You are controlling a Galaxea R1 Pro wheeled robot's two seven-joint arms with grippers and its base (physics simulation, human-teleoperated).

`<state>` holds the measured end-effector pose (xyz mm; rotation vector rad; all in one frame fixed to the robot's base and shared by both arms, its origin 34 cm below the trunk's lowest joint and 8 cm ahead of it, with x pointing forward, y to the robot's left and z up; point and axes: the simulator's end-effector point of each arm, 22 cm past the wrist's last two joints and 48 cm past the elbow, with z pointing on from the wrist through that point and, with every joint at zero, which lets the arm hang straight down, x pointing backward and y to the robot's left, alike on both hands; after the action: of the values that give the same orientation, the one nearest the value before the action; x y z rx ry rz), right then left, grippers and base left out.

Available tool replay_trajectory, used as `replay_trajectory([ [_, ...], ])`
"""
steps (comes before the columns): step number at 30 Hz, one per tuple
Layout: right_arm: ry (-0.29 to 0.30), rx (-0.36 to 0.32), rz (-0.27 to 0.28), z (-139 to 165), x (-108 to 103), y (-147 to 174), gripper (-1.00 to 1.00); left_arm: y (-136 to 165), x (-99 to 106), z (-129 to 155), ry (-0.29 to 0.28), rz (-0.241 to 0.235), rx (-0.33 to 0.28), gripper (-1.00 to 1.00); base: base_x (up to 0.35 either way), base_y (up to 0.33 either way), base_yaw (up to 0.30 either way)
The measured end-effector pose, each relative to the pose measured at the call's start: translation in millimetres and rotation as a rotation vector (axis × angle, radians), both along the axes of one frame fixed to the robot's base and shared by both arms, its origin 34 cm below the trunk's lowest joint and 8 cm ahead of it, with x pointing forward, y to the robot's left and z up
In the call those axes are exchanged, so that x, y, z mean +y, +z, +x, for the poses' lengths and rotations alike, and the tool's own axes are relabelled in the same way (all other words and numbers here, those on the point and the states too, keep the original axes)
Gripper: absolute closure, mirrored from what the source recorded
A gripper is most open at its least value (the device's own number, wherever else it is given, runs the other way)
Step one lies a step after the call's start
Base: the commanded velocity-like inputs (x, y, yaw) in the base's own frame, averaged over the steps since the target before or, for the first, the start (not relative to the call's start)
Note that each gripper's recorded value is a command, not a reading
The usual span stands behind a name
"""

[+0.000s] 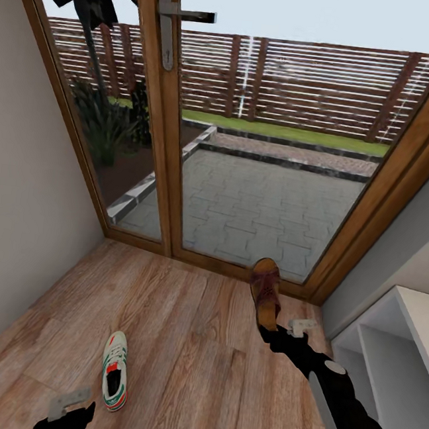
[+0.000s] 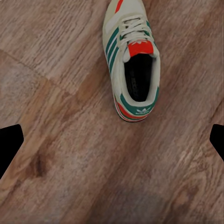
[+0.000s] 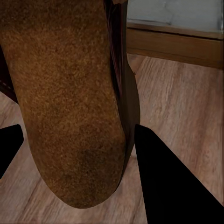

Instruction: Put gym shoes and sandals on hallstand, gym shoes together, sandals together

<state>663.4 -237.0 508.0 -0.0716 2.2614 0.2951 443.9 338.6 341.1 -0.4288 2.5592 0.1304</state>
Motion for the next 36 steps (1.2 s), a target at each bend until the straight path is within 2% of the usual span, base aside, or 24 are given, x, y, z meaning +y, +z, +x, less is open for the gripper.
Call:
replay_trajectory([
  [3, -0.011, 0.000, -0.002, 0.6, 0.3, -0.4, 1.00, 0.8, -1.1, 3.2, 0.004, 0.001, -0.005, -1.00, 0.000, 0.000, 0.000],
  [6, -0.015, 0.000, -0.003, 0.8, 0.3, -0.5, 1.00, 1.1, -3.1, 4.3, 0.044, 0.038, 0.007, -1.00, 0.000, 0.000, 0.000],
  [8, -0.016, 0.000, -0.004, 0.8, 0.3, -0.5, 1.00, 2.4, 2.2, -0.2, 0.090, 0.095, 0.026, -1.00, 0.000, 0.000, 0.000],
  [10, -0.016, 0.000, -0.003, 0.8, 0.6, -0.5, 1.00, 5.4, 4.7, -0.5, 0.112, 0.138, 0.028, -1.00, 0.000, 0.000, 0.000],
  [14, -0.016, 0.000, -0.003, 0.8, 0.5, -0.5, 1.00, 12.6, -14.9, 11.8, 0.070, 0.194, 0.009, -1.00, 0.000, 0.000, 0.000],
  [17, -0.016, 0.000, -0.003, 0.8, 0.6, -0.5, 1.00, 15.5, -18.2, 13.6, 0.061, 0.225, 0.010, -1.00, 0.000, 0.000, 0.000],
  [18, -0.016, 0.000, -0.003, 0.7, 0.6, -0.6, 1.00, 17.9, -17.2, 13.1, 0.064, 0.255, 0.013, -1.00, 0.000, 0.000, 0.000],
  [19, -0.016, 0.000, -0.003, 0.8, 0.6, -0.5, 1.00, 18.8, -18.1, 13.3, 0.061, 0.262, 0.013, -1.00, 0.000, 0.000, 0.000],
  [23, -0.016, 0.000, -0.003, 0.8, 0.6, -0.5, 1.00, 19.6, -23.5, 15.4, 0.045, 0.266, 0.010, -1.00, 0.000, 0.000, 0.000],
  [34, -0.016, 0.000, -0.003, 0.8, 0.6, -0.5, 1.00, 21.5, -64.9, 28.4, -0.070, 0.244, -0.018, -1.00, 0.000, 0.000, 0.000],
  [36, -0.016, -0.001, -0.003, 0.9, 0.5, -0.3, 1.00, 21.6, -66.5, 28.8, -0.075, 0.243, -0.019, -1.00, 0.000, 0.000, 0.000],
])
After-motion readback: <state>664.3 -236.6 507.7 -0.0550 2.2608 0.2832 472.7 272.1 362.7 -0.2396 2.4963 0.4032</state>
